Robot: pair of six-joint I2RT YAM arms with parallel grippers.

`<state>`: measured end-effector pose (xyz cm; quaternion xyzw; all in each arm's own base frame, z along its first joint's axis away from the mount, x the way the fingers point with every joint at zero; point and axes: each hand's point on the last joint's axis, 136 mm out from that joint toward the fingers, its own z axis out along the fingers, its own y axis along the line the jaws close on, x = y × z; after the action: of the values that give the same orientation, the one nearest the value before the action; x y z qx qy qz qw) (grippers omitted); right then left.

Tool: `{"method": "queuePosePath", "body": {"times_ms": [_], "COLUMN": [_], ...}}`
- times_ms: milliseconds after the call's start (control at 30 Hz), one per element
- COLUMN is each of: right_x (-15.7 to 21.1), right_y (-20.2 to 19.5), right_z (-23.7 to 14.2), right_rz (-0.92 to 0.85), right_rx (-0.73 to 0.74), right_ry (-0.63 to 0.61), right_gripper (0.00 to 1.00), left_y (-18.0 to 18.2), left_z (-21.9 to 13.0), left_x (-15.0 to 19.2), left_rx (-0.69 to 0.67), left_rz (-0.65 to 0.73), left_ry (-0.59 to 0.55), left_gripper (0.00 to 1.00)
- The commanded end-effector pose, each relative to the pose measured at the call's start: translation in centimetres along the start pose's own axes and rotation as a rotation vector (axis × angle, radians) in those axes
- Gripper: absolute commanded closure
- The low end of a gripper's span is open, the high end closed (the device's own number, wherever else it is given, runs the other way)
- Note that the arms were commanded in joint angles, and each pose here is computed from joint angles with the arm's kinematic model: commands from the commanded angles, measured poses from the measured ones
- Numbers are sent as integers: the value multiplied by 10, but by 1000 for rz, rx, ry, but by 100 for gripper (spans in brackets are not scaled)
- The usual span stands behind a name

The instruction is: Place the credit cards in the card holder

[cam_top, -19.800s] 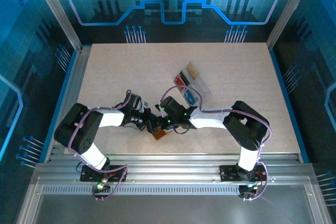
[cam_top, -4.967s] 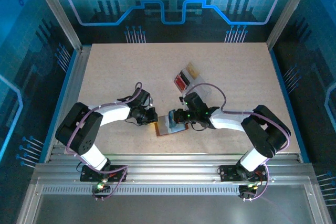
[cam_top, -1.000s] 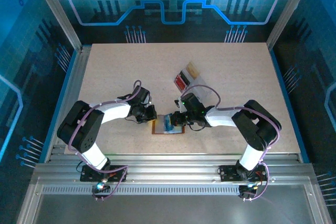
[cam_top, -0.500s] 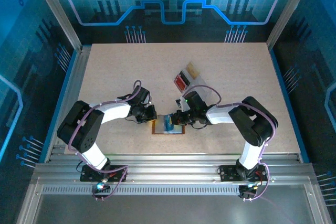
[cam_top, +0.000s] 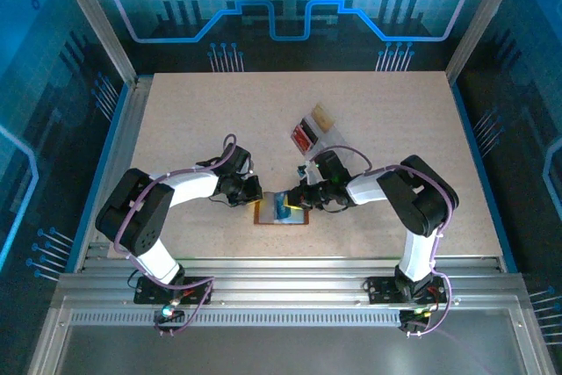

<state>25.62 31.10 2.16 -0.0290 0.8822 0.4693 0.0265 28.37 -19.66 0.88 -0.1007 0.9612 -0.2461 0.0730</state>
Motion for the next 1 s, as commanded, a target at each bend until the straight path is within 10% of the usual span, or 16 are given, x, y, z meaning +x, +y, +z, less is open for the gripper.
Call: {"method": "queuePosePath", "body": {"times_ms": [0, 400, 700, 967], "right_x": [23, 22, 30, 26], "right_y": [-24, -28, -27, -11], "right_z": [16, 22, -3, 0], "right_rz": [65, 123, -35, -14], "right_rx": [41, -8, 297, 161], "right_ry": [60, 64, 48, 45], "right_gripper": [100, 100, 100, 100], "left_y": [27, 26, 23, 24], "left_z": [33, 33, 30, 31], "left_x": [34, 34, 34, 34], "left_rx": [-85, -81, -63, -68], "left_rz": [-13, -13, -16, -17], "left_ry": [113, 114, 111, 113], "left_gripper": [92, 92, 92, 91]}}
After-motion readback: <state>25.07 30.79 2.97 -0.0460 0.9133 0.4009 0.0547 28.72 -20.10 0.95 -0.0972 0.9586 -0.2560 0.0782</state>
